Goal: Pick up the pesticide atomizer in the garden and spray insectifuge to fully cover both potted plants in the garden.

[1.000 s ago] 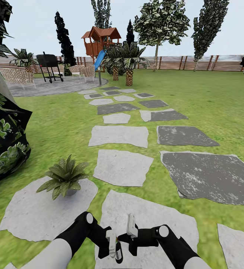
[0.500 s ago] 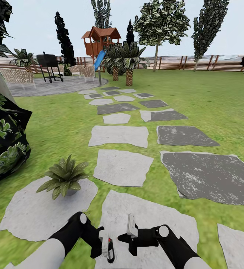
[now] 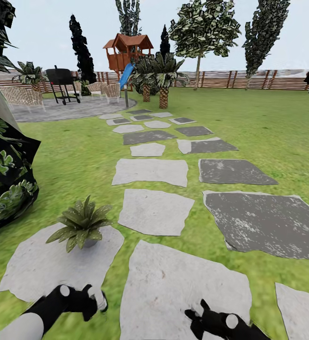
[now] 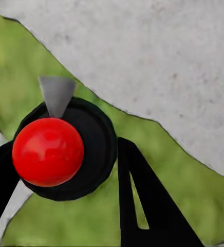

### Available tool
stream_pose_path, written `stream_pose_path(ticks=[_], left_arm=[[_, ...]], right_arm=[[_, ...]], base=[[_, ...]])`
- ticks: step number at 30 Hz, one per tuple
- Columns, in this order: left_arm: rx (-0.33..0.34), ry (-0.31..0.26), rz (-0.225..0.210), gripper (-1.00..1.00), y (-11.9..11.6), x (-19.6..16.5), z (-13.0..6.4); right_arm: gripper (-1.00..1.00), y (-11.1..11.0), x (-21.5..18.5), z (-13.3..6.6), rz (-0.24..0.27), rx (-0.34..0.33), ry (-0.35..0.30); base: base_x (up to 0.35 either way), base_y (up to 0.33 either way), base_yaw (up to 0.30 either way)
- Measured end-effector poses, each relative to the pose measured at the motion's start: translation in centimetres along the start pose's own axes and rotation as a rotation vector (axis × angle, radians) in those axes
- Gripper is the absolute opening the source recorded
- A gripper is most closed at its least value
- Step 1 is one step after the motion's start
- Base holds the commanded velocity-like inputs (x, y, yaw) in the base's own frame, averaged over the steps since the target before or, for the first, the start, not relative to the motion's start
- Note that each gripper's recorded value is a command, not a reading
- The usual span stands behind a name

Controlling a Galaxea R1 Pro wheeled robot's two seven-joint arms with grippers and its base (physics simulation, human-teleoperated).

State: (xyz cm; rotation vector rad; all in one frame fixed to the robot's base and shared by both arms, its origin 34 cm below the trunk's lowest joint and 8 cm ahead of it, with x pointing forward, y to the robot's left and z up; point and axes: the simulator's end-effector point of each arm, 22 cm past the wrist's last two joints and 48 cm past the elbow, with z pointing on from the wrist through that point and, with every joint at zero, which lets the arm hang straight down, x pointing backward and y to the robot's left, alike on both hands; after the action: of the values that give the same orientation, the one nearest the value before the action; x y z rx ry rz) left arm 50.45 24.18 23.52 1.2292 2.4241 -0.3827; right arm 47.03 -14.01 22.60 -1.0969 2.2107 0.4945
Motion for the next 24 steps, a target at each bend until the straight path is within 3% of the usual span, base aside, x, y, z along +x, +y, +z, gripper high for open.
stream_pose_path(ticks=[2, 4, 5, 7, 9, 12, 13, 14, 24], left_arm=[[-0.12, -0.054, -0.144, -1.0, 1.1, 0.6, 0.8], [-0.235, -0.131, -0.247, -1.0, 2.6, 0.2, 0.9], [-0.301, -0.161, -0.309, -1.0, 3.1, 0.6, 0.8], [-0.403, -0.184, -0.439, -1.0, 3.1, 2.3, 0.8], [-0.487, -0.173, -0.552, -1.0, 2.4, 4.9, 0.7], [-0.592, -0.132, -0.675, -1.0, 1.6, 9.0, 0.0], [-0.624, -0.132, -0.713, -1.0, 1.3, 10.1, -0.3], [-0.655, -0.143, -0.752, -1.0, 1.0, 11.0, -0.6], [-0.658, -0.123, -0.766, -1.0, -0.5, 12.6, -0.7]], right_arm=[[-1.0, -2.3, 4.6, -1.0, 0.054, 0.177, 0.075], [-1.0, -4.6, 5.9, -2.1, 0.102, 0.334, 0.069], [-1.0, -5.9, 6.6, -3.0, 0.153, 0.431, 0.062], [-1.0, -7.4, 9.0, -5.0, 0.312, 0.594, 0.06], [-1.0, -8.6, 11.0, -6.8, 0.468, 0.712, 0.056], [-1.0, -9.5, 12.2, -8.1, 0.577, 0.788, 0.046], [1.0, -9.6, 12.3, -8.2, 0.59, 0.796, 0.043], [1.0, -9.7, 12.4, -8.3, 0.599, 0.803, 0.04], [1.0, -10.2, 13.0, -9.0, 0.591, 0.812, 0.048]], base=[[0.0, 0.0, 0.0], [0.0, 0.0, 0.0], [0.0, 0.0, 0.0], [0.0, 0.0, 0.0], [0.0, 0.0, 0.0], [0.0, 0.0, 0.0], [0.0, 0.0, 0.0], [0.0, 0.0, 0.0], [0.036, -0.016, 0.0]])
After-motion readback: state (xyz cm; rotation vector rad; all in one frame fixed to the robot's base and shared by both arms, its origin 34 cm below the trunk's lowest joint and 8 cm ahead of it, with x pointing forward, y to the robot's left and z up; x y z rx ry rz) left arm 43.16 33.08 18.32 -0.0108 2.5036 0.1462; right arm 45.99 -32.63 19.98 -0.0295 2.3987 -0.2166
